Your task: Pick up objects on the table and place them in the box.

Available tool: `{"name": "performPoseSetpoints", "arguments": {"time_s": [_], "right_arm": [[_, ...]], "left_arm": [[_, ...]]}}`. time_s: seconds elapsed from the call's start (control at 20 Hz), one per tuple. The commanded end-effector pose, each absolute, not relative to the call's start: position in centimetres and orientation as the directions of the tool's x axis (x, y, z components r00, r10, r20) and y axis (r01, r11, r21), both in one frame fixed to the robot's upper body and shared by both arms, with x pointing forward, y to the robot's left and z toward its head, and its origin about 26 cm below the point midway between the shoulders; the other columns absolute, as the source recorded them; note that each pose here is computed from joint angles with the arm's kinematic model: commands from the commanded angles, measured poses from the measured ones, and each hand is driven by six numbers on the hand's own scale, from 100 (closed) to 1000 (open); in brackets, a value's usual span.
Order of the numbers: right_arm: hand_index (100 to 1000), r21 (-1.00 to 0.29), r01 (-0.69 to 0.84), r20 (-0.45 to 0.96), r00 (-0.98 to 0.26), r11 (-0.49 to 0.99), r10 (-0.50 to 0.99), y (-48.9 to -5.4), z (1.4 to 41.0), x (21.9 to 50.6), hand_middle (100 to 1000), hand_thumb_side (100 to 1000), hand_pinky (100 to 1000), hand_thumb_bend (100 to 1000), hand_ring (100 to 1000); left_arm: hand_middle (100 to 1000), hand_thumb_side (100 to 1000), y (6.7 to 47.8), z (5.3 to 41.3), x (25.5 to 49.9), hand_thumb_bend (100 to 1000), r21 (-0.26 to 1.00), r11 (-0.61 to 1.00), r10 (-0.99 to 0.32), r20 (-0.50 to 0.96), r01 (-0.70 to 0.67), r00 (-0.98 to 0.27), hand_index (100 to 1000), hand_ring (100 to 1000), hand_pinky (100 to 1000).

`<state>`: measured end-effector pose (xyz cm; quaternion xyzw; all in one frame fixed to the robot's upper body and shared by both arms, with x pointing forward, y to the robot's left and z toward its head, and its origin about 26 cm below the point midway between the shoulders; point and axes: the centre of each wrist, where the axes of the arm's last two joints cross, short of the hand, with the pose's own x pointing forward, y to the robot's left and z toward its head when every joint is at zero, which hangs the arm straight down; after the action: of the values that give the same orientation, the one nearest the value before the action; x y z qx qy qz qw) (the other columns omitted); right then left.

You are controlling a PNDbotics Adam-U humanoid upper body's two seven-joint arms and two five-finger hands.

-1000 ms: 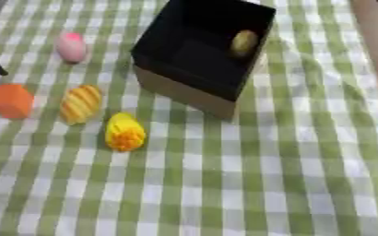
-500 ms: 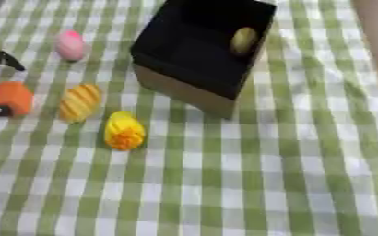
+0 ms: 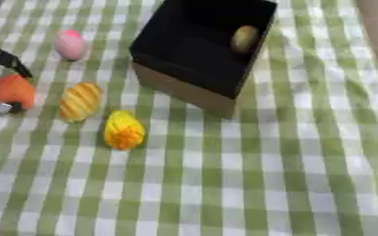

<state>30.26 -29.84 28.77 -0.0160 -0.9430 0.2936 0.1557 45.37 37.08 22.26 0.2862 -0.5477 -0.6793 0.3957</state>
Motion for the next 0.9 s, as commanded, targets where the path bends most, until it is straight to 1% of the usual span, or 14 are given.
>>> {"name": "performPoseSetpoints", "arguments": {"time_s": [0.05,0.35,0.7,0.75,0.8,0.85,0.9], "right_arm": [[856,-0.571,-0.05,0.257,-0.959,0.819,0.12,-29.9,29.6,29.8,583,527,864,100,875],[857,-0.574,-0.051,0.257,-0.959,0.817,0.121,-30.0,29.6,29.8,583,527,864,100,875],[857,-0.573,-0.046,0.248,-0.961,0.819,0.12,-30.1,29.8,29.8,586,527,862,100,871],[857,-0.571,-0.045,0.245,-0.962,0.819,0.118,-30.0,29.9,29.8,587,527,861,100,870],[857,-0.57,-0.045,0.241,-0.964,0.82,0.114,-30.0,30.1,29.8,588,527,861,100,869],[857,-0.569,-0.045,0.237,-0.965,0.821,0.111,-30.0,30.2,29.8,589,540,860,100,868],[857,-0.567,-0.045,0.234,-0.966,0.822,0.108,-29.9,30.3,29.8,589,528,860,100,868]], "left_arm": [[550,119,37.8,24.0,45.1,336,0.978,-0.096,-0.863,0.011,0.184,-0.505,709,679,801],[532,100,37.5,25.1,44.7,279,0.988,-0.095,-0.861,-0.021,0.121,-0.508,693,656,795],[523,100,35.2,29.0,44.6,244,0.998,-0.067,-0.823,-0.052,0.007,-0.566,690,647,788],[522,159,34.8,29.5,44.7,202,0.998,-0.061,-0.816,-0.053,-0.005,-0.576,690,646,787],[522,100,34.2,30.0,44.8,239,0.998,-0.056,-0.807,-0.054,-0.016,-0.588,690,647,787],[522,100,33.6,30.4,44.9,236,0.998,-0.055,-0.798,-0.058,-0.024,-0.6,690,646,786],[520,101,32.9,30.8,45.0,234,0.998,-0.055,-0.788,-0.062,-0.031,-0.613,690,645,786]]}}
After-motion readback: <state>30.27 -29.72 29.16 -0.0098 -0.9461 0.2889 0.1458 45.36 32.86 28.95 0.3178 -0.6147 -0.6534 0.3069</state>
